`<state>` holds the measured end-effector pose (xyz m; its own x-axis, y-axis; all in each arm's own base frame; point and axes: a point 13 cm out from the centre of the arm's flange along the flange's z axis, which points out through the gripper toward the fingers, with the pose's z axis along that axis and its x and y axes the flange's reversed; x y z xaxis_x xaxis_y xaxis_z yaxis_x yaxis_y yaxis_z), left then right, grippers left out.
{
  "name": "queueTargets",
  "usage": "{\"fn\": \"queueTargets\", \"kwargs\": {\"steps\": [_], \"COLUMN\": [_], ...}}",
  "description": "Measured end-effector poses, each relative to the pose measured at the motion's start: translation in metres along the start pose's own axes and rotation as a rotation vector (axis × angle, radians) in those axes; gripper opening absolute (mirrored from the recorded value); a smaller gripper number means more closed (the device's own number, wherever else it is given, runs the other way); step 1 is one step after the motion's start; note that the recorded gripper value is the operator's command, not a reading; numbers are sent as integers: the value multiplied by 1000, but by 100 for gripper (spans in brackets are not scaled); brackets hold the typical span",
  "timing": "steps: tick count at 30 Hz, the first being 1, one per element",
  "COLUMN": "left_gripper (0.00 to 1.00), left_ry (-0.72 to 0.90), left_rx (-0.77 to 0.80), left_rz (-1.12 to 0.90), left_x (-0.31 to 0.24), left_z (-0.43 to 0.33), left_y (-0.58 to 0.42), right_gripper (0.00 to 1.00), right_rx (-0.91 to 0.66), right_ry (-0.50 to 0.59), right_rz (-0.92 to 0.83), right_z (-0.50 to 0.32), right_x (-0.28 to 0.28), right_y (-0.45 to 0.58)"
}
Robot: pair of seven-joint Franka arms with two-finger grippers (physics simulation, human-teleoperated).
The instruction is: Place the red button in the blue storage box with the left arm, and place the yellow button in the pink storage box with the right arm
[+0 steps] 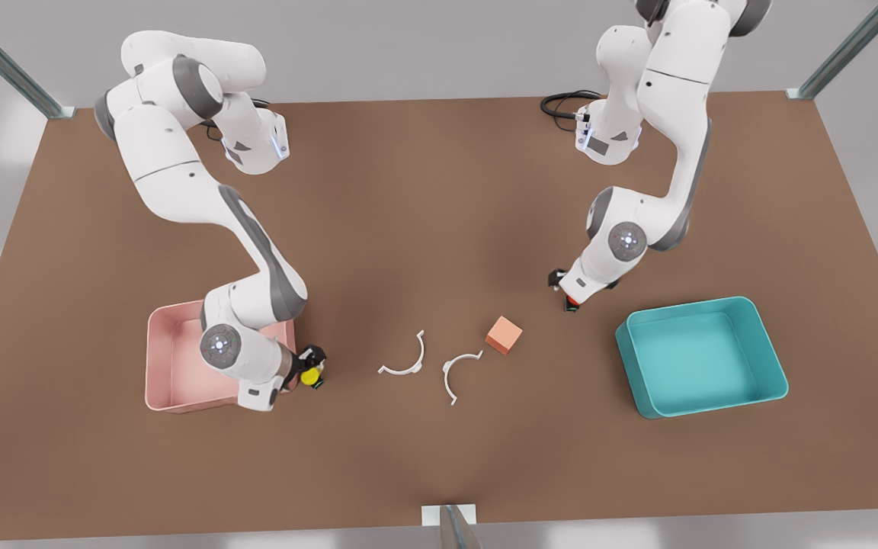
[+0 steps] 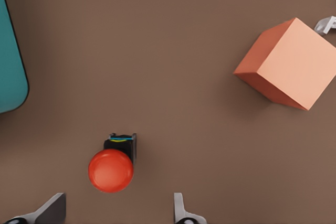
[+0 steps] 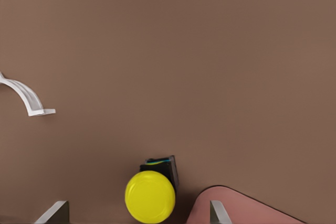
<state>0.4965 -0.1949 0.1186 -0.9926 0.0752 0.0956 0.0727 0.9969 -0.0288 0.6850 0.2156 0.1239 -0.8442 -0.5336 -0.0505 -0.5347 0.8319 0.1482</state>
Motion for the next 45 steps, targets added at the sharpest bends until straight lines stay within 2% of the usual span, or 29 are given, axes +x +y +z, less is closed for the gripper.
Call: {"fn": "queueTargets", "kwargs": {"steps": [8,10,11,15,19,20,21,23,24,27,33,38,39,40,45], "left_gripper": [99,96,90,87,61,56,50,47,47,49,49,50,53,100,100], "left_ry": [-49,-61,-66,-76,-82,-83,-85,-88,-90,-133,-227,-161,-143,-125,-73], "left_rx": [0,-3,-4,-7,-7,-7,-7,-7,-7,7,41,24,21,20,32], "left_rz": [-54,-56,-58,-68,-79,-82,-84,-90,-93,-113,-239,-294,-284,-270,-172], "left_x": [-7,-10,-11,-14,-16,-16,-17,-18,-18,-30,-64,-84,-92,-98,-106], "left_z": [46,49,51,58,63,63,64,63,63,33,-115,-128,-119,-111,-90], "left_y": [7,9,9,11,12,12,13,13,13,18,113,222,234,242,249], "right_gripper": [100,100,100,100,100,97,87,79,72,55,40,40,40,40,42], "right_rx": [30,66,82,96,91,87,85,83,82,81,112,164,146,118,78], "right_ry": [-45,-49,-47,-20,2,9,13,17,19,20,-24,-59,-49,-37,58], "right_rz": [-174,-249,-281,-363,-408,-416,-423,-438,-445,-466,-513,-512,-490,-461,-382], "right_z": [28,26,26,46,64,69,73,78,80,81,44,-47,-56,-59,-51], "right_x": [-1,-7,-8,-3,3,5,7,8,9,9,-13,-14,5,26,123], "right_y": [-1,2,2,1,0,0,-1,-1,-1,1,8,-2,-11,-25,-57]}}
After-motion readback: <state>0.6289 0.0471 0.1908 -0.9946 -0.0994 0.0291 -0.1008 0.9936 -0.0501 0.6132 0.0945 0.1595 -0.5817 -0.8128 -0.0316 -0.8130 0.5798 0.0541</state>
